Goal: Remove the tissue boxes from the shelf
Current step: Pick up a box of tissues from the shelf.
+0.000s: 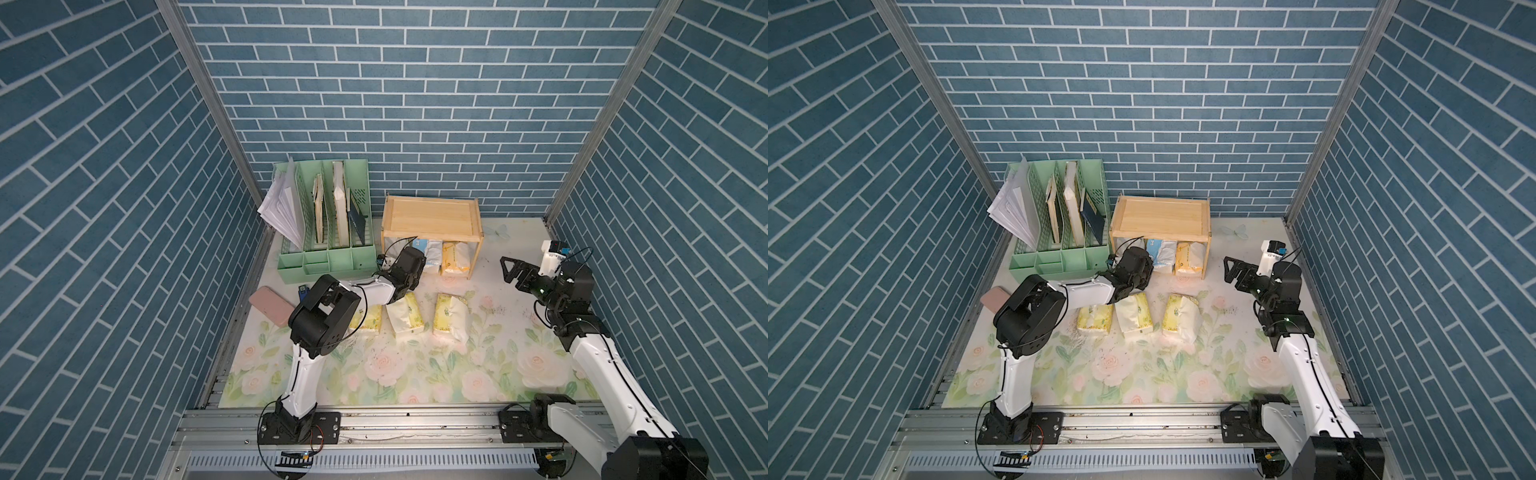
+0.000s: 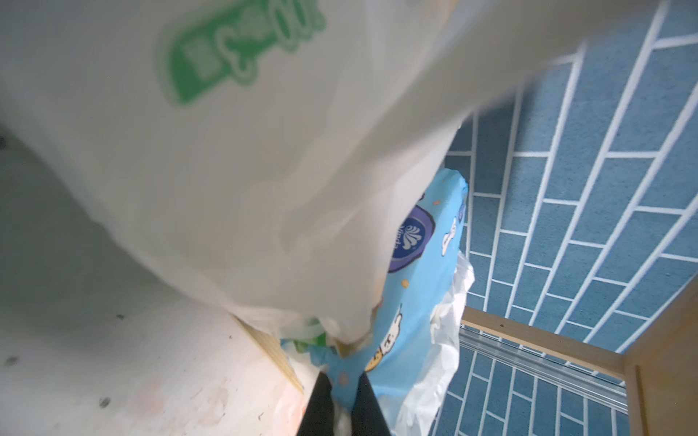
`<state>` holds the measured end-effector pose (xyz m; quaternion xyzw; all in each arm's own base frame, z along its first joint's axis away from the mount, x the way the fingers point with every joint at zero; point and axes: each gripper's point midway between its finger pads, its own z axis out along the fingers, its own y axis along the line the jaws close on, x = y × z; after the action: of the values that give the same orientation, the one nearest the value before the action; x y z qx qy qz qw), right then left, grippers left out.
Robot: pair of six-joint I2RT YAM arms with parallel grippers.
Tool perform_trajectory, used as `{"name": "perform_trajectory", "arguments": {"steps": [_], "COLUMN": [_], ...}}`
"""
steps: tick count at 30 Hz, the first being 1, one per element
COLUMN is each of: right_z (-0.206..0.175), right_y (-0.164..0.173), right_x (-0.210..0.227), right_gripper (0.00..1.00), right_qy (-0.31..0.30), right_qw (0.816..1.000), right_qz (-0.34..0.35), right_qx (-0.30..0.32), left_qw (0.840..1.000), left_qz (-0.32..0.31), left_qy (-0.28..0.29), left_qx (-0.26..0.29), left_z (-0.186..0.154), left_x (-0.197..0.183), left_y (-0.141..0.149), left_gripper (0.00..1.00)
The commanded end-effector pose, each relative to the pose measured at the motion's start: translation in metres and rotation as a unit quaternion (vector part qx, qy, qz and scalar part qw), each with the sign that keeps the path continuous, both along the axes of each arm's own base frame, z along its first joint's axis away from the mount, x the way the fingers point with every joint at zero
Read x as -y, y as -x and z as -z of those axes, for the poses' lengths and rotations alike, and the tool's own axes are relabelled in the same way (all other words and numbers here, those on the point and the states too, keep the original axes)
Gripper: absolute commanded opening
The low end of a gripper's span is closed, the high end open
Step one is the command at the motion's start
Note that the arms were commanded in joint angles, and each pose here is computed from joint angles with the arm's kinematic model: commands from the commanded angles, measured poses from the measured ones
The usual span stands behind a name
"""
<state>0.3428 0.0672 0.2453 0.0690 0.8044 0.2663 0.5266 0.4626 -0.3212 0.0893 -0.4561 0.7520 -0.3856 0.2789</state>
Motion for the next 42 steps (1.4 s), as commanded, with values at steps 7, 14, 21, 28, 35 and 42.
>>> {"name": "perform_trajectory", "arguments": {"steps": [7, 14, 21, 28, 35, 42], "right_z": [0.000, -0.001, -0.003, 0.001, 0.006, 0.005], "right_y": [0.001, -0.001, -0.003, -0.009, -0.019, -0.028], "right_x": [0.003, 0.004, 0.002, 0.002, -0.002, -0.006], "right_gripper": [0.99, 0.99, 0.99, 0.99, 0.99, 0.99], "right_qy": [0.007, 0.007, 0.005, 0.007, -0.002, -0.006], "right_qw": [1.000, 1.000, 1.000, 1.000, 1.000, 1.000], "right_qz": [0.007, 0.008, 0.005, 0.004, -0.005, -0.016], "right_qx": [0.004, 0.005, 0.007, 0.002, 0.000, 0.002], "left_qw": [0.998, 0.998, 0.996, 0.993, 0.991, 0.993], "left_qz": [-0.006, 0.041, 0.062, 0.081, 0.077, 0.068], "left_qy": [-0.044, -0.031, -0.054, -0.089, -0.107, -0.095], "left_qx": [0.040, 0.044, 0.040, 0.016, 0.004, 0.001], "left_z": [-0.047, -0.066, -0.078, -0.081, -0.102, -0.119], "left_x": [-0.023, -0.015, -0.034, -0.077, -0.134, -0.174], "left_y": [0.017, 0.042, 0.075, 0.127, 0.175, 0.214], "left_gripper": [0.03, 0.03, 0.02, 0.02, 0.03, 0.03]}}
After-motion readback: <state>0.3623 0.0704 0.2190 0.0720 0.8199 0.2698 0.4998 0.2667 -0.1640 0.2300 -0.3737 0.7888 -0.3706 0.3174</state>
